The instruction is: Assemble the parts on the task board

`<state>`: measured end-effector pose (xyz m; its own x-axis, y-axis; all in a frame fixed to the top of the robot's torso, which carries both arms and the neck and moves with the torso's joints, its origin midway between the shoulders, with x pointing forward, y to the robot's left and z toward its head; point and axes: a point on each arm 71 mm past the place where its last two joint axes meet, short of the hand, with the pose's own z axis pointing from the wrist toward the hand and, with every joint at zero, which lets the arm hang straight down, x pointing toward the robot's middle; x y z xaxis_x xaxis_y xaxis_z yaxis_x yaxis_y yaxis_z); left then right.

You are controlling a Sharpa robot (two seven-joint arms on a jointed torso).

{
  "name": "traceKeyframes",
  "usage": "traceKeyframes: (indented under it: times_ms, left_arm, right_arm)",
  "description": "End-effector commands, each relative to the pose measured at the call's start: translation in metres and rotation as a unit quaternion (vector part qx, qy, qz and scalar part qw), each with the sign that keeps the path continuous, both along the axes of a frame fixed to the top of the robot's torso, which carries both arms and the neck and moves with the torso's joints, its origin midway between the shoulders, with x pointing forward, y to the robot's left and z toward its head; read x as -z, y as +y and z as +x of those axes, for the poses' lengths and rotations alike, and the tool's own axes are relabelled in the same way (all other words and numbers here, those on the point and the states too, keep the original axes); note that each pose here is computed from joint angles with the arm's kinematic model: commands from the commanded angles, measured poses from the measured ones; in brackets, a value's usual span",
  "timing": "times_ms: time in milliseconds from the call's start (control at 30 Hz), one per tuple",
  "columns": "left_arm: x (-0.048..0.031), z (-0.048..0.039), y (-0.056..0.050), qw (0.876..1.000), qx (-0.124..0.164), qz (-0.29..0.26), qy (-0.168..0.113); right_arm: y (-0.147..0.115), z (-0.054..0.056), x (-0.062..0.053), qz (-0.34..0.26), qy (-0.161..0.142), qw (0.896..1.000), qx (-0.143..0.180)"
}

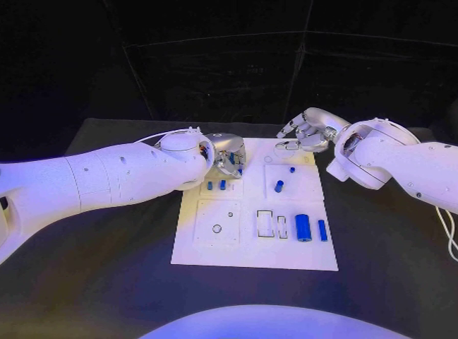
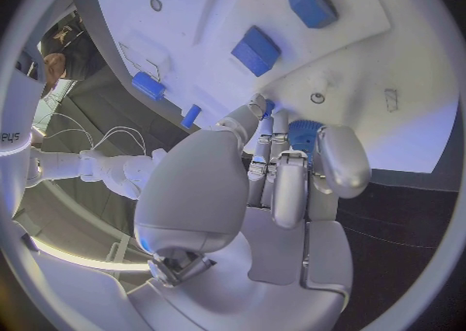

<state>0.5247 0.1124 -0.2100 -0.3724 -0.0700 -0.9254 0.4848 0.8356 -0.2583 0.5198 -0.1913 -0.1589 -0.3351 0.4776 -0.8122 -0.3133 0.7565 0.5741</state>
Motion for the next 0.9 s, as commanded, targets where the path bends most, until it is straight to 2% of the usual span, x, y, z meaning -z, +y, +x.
traceKeyframes:
  times_ms: [33,533,900]
  left_arm:
    - [0.0017,0.0003,0.0002,1.000,-0.002,0.012,0.007]
    - [0.0043,0.0004,-0.0009,1.000,0.002,0.015,0.011]
    - [-0.0001,0.0007,0.0030,1.000,-0.003,-0.014,-0.020]
  right_arm:
    - [0.0011,0.0001,-0.0015,0.001,-0.004,1.000,-0.002]
    - [0.0017,0.0000,-0.0016,0.001,-0.004,1.000,-0.002]
    - [0.0014,0.0003,-0.0015,0.001,-0.005,1.000,-0.002]
